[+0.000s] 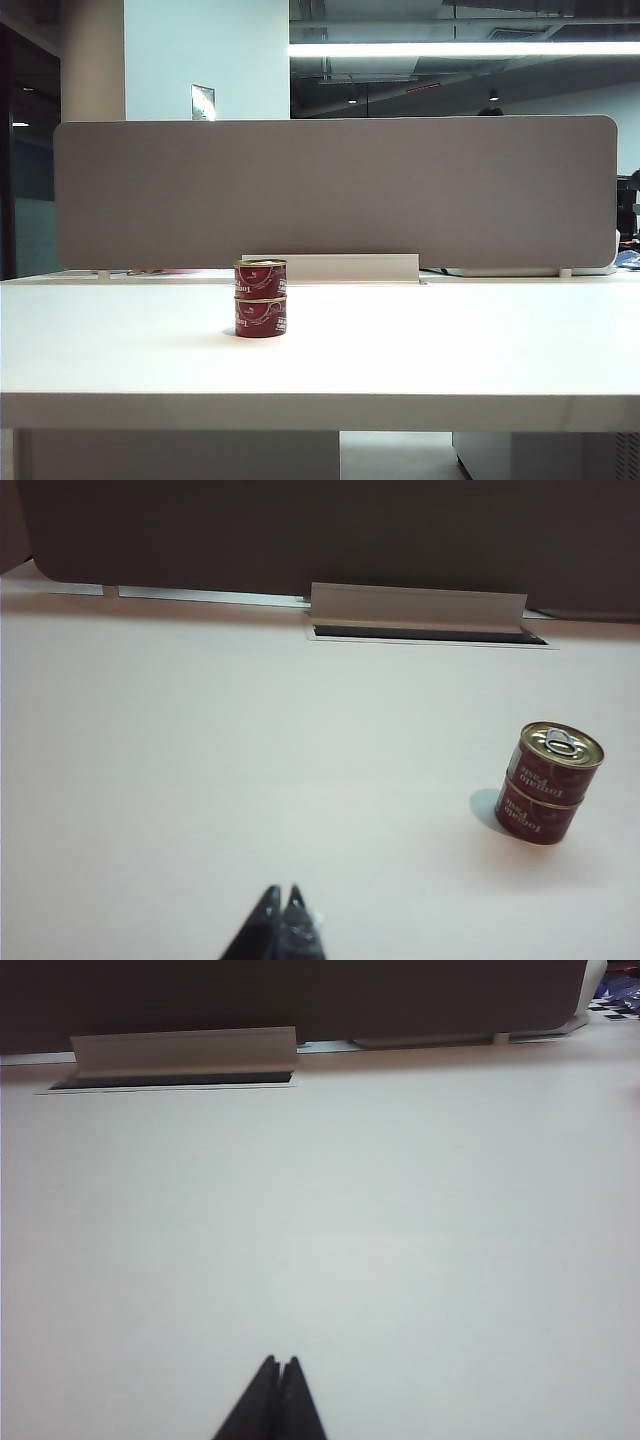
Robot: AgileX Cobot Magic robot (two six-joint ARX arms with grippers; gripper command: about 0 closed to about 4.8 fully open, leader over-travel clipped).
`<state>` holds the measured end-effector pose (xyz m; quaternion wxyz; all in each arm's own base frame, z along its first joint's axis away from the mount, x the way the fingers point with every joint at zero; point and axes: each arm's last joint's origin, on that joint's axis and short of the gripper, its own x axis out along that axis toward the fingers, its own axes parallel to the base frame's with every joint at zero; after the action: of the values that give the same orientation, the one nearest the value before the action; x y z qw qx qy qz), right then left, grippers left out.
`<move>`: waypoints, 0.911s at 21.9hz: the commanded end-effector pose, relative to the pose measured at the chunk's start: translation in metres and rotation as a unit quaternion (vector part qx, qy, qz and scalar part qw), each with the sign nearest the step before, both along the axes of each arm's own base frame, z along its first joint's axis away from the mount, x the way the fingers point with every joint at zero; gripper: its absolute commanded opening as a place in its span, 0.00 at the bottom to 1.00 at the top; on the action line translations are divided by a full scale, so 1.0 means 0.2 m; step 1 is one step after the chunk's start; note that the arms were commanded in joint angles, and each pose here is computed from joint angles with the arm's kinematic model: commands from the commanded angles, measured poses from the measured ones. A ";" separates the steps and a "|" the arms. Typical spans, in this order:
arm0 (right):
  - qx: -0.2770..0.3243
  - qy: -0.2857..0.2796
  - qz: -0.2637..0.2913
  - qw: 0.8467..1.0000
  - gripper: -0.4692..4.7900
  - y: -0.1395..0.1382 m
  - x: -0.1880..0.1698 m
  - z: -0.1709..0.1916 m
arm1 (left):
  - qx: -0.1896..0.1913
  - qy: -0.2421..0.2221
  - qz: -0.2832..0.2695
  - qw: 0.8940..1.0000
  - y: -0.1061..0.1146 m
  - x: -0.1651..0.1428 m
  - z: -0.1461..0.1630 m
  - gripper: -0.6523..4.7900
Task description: Stack a can of tomatoes on the right onto the can of tomatoes on the left.
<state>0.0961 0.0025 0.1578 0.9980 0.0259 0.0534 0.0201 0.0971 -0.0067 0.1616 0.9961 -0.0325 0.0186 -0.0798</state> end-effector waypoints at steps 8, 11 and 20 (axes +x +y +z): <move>-0.008 -0.010 -0.002 1.000 0.08 0.00 0.00 0.01 | 0.002 -0.008 -0.002 1.000 0.00 0.00 0.01 0.11; -0.008 -0.010 -0.002 1.000 0.08 0.00 0.00 0.01 | 0.002 -0.008 -0.002 1.000 0.00 0.00 0.01 0.11; -0.008 -0.010 -0.002 1.000 0.08 0.00 0.00 0.01 | 0.002 -0.008 -0.002 1.000 0.00 0.00 0.01 0.11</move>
<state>0.0961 0.0025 0.1578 0.9982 0.0194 0.0533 0.0195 0.0971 -0.0067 0.1616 0.9961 -0.0325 0.0186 -0.0798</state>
